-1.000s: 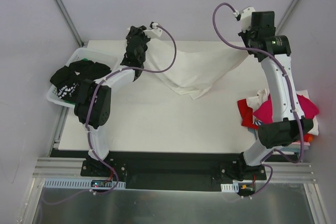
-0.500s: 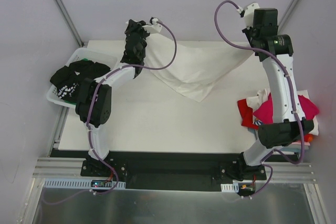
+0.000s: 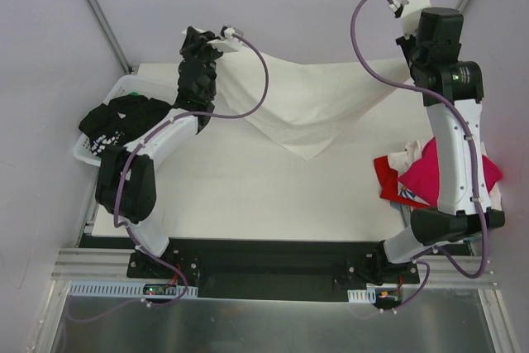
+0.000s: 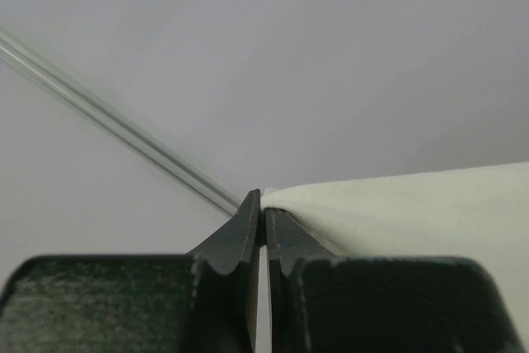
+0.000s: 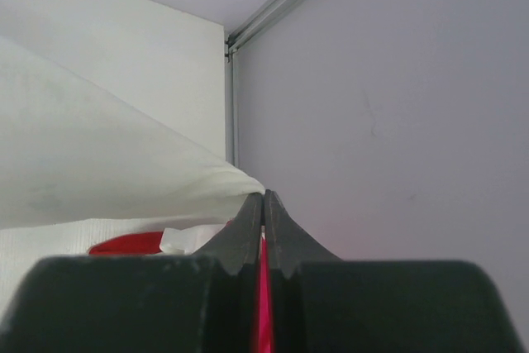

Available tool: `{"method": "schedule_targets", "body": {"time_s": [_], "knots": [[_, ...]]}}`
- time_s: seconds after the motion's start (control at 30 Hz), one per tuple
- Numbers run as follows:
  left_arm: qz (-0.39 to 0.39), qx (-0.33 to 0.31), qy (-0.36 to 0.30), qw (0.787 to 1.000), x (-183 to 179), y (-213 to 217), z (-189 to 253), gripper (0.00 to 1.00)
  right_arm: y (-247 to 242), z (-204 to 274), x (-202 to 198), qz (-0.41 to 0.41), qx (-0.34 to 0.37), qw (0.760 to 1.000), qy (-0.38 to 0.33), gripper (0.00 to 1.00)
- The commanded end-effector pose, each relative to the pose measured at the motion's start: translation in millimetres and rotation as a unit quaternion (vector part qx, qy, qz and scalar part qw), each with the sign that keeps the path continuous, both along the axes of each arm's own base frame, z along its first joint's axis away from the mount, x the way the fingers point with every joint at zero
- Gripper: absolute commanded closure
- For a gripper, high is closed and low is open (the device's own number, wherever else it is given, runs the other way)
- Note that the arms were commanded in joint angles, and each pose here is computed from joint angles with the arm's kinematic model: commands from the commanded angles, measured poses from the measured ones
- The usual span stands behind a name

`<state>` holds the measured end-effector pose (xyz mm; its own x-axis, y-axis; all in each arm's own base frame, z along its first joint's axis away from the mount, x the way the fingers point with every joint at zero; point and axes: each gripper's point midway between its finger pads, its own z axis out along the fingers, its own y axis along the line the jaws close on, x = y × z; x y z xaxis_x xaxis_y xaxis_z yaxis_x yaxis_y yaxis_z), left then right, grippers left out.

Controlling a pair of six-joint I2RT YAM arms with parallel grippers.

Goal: Fold and stack the t-shirts
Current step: Flatten out the tshirt

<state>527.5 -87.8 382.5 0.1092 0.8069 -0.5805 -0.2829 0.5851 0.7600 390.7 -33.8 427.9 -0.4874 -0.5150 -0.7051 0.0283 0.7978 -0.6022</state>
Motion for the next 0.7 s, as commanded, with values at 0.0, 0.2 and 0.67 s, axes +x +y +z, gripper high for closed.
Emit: {"method": "schedule_targets", "body": {"time_s": [0.0, 0.2, 0.67], "knots": [[0.004, -0.052, -0.109, 0.993, -54.2, 26.4, 91.9, 1.0, -17.3, 61.6, -30.7, -0.029, -0.007, 0.996, -0.088, 0.99], [0.01, -0.06, -0.127, 0.99, -71.4, 39.9, 120.5, 1.0, -26.5, 86.6, -45.7, -0.043, -0.019, 0.99, -0.131, 0.99], [0.014, -0.065, -0.127, 0.99, -67.9, 47.1, 135.0, 1.0, -32.6, 95.7, -46.6, -0.057, -0.036, 0.986, -0.151, 0.99]]}}
